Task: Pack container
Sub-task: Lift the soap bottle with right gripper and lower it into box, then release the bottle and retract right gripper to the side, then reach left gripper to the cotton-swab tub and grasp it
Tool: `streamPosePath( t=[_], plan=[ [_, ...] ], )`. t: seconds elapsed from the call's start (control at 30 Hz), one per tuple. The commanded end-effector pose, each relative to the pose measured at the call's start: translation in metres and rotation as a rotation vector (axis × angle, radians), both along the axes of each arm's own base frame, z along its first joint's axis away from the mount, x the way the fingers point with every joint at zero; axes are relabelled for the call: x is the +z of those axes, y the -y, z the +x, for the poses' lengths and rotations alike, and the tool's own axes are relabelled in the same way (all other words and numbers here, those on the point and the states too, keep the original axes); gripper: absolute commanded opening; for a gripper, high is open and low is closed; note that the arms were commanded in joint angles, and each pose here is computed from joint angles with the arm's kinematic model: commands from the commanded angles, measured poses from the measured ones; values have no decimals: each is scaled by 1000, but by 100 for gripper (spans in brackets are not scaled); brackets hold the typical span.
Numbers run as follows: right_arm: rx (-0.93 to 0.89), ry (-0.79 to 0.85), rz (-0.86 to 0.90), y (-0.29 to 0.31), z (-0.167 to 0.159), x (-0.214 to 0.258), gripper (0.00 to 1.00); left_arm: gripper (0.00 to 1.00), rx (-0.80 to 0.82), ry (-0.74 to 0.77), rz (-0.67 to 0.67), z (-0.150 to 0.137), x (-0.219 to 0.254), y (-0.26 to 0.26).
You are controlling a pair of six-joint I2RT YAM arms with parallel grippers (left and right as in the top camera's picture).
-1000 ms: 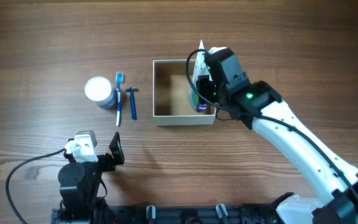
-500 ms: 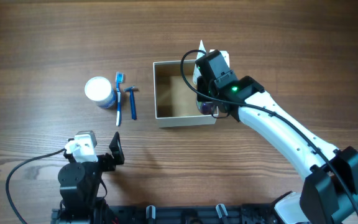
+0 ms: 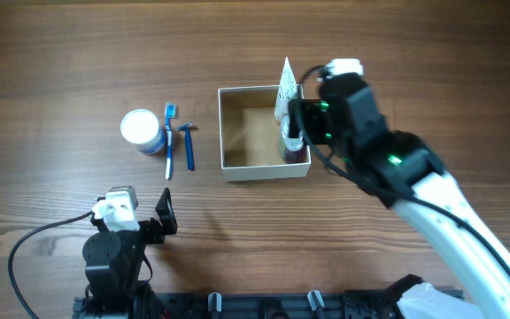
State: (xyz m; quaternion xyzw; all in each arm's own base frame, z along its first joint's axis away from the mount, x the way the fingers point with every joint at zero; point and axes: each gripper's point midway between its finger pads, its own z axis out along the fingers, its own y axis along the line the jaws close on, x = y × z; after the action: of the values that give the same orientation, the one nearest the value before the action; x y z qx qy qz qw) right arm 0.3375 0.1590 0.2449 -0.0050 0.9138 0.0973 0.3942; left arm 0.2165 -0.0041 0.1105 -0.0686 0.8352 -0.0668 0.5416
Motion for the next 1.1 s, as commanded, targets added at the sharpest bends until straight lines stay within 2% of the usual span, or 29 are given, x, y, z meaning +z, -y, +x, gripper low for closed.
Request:
streamPosePath(
  t=[0.0,0.17,0.33,0.4,0.53,0.67,0.73,0.83,0.93,1.07],
  plan=[
    [-143,34,38,46,1,24,100,100,-9,4,-11,0,0,3],
    [-342,-47,147,108,3,15,100,100,5,23,-4,2,5,0],
    [-450,-107,267,151,7,6,100,100,10,102,-1,9,23,-1],
    [-484,-109,290,165,7,6,100,100,-50,97,-24,8,22,10],
    [-510,-107,290,174,7,5,100,100,-92,105,-39,8,24,17],
    [-510,-106,290,174,7,5,100,100,-74,216,-31,16,52,14],
    [-510,-107,291,174,7,5,100,100,-10,229,-104,18,65,7],
    [-510,-107,290,174,7,5,100,100,43,186,-191,24,83,3],
    [-510,-106,291,174,7,5,100,100,73,94,-185,38,98,-1],
    [-510,-107,291,174,7,5,100,100,95,-97,-165,71,112,-5]
  ],
)
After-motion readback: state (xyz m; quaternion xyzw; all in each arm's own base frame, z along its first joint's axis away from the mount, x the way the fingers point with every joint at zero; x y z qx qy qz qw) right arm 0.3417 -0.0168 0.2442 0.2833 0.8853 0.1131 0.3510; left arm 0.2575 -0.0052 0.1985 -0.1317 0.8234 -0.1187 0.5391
